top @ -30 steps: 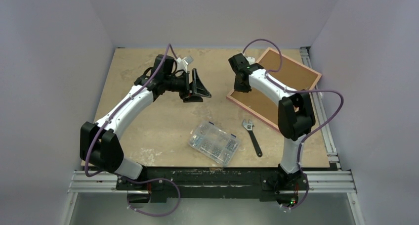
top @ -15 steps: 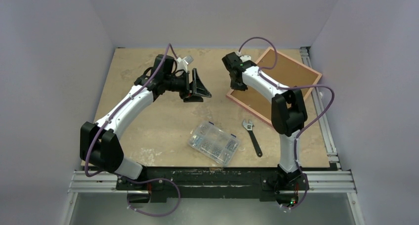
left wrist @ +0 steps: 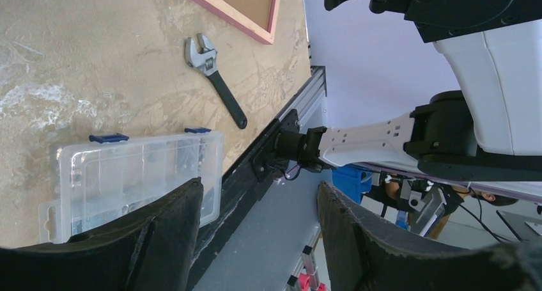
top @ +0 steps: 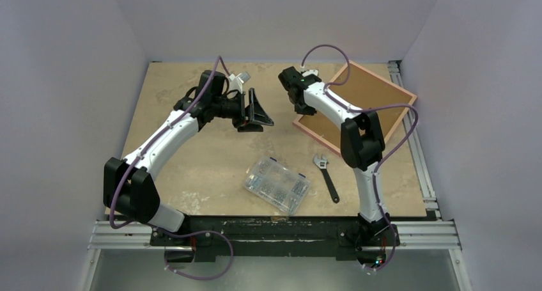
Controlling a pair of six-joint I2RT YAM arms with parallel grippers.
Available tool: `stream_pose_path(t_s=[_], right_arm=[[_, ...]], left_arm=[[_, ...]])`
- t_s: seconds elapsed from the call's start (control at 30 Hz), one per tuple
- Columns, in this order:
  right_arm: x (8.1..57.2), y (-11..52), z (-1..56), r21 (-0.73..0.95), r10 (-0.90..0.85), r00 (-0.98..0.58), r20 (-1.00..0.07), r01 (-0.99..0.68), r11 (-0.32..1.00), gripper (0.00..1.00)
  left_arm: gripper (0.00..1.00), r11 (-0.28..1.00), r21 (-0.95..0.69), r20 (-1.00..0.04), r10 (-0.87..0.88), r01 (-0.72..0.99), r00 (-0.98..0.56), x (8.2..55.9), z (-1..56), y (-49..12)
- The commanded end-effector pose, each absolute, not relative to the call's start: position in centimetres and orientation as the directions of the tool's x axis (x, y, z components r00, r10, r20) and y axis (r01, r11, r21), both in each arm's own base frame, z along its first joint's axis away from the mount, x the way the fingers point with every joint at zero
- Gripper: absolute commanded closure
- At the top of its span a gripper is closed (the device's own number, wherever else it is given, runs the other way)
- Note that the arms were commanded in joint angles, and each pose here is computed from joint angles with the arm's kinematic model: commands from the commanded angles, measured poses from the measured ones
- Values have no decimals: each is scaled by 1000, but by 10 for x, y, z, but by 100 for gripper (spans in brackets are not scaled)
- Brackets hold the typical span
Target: Take the photo out of the frame
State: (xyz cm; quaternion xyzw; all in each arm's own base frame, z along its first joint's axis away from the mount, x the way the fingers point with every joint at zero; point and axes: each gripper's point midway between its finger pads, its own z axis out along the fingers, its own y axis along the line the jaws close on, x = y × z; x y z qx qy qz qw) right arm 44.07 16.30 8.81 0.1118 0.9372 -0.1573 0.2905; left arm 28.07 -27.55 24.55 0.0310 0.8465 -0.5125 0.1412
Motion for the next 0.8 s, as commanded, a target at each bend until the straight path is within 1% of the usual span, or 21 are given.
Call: stream_pose_path(t_s=[0.0, 0.13, 0.33, 0.53, 0.67, 0.73, 0.77], right_arm=[[438, 141, 83, -346, 93, -822, -561, 336, 876, 100], [431, 130, 82, -450, 50, -844, -534, 334, 828, 100], [430, 126, 81, -495, 31, -856, -516, 328, 805, 100], [426, 122, 71, -547, 16, -885, -466, 302, 781, 100], [433, 119, 69, -545, 10, -885, -466, 296, 785, 100], [436, 118, 79, -539, 6, -872, -490, 308, 784, 100], [437, 119, 94, -515, 13, -857, -516, 321, 795, 100]], left_arm=[[36, 444, -868, -290, -91, 222, -953, 281, 254, -277], [36, 443, -869, -289, -90, 221, -953, 281, 254, -278], [36, 442, -871, -282, -91, 215, -955, 281, 252, -278], [36, 443, -871, -282, -91, 215, -955, 281, 251, -278], [36, 443, -871, -280, -91, 213, -956, 282, 251, -278], [36, 443, -871, -279, -90, 213, -956, 281, 250, -278], [36, 443, -871, -278, -90, 211, -956, 282, 250, -278]])
